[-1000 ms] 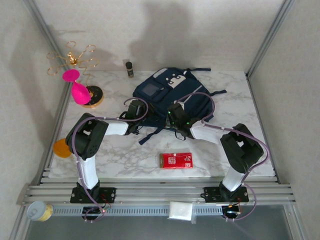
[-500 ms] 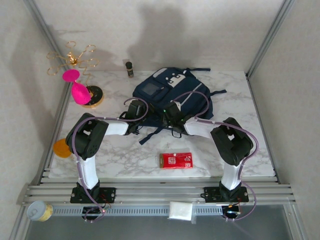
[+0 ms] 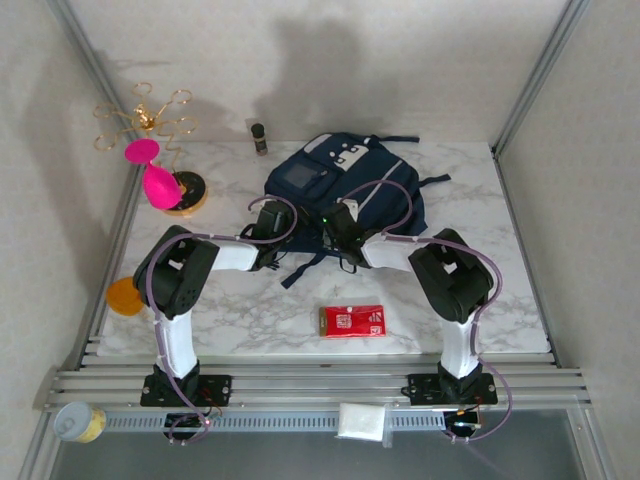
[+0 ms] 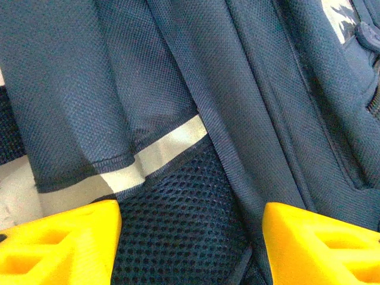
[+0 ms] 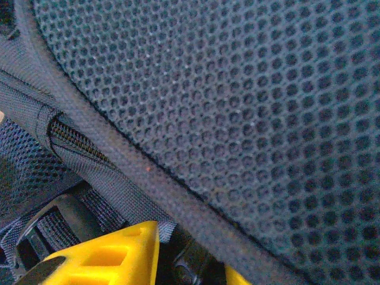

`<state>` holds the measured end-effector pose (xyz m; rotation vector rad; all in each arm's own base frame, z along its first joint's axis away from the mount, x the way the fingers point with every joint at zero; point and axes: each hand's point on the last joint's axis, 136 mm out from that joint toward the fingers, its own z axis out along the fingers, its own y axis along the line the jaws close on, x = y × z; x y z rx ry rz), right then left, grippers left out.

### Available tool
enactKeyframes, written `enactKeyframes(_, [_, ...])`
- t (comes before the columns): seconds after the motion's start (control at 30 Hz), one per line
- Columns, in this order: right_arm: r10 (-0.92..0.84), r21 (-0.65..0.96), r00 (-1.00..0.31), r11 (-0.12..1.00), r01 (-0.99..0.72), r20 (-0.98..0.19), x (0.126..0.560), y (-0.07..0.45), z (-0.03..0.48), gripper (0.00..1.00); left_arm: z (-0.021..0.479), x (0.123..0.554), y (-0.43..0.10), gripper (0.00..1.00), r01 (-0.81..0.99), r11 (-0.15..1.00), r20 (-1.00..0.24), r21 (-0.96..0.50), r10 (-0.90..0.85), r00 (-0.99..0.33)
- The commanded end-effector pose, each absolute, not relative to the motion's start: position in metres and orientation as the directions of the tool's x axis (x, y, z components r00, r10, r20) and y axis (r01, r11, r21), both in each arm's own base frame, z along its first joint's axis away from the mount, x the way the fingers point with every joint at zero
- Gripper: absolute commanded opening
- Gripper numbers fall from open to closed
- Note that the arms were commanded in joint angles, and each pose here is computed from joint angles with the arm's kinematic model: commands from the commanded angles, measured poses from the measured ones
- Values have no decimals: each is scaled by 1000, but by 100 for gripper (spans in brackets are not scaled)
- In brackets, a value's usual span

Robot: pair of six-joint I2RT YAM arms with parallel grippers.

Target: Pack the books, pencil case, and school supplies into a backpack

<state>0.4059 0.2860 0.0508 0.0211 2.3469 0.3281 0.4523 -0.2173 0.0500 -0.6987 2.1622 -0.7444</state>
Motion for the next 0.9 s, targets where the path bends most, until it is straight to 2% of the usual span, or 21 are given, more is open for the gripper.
enactKeyframes(0.0, [137, 266, -634, 957, -113, -761, 428, 294, 63, 28, -36, 400, -200, 65, -410, 763, -359, -499, -613, -704])
enactKeyframes(0.2, [143, 269, -592, 954, -130, -793, 432, 293, 83, 11, -33, 401, -198, 65, -412, 767, -368, -492, -612, -700])
enactKeyframes(0.43, [158, 326, -626, 931, -162, -763, 426, 291, 106, 0, -32, 402, -193, 65, -422, 767, -379, -483, -617, -690])
enactKeyframes(0.87, [81, 287, -773, 948, -135, -629, 402, 286, 104, 0, -16, 408, -195, 65, -403, 762, -387, -507, -619, -684])
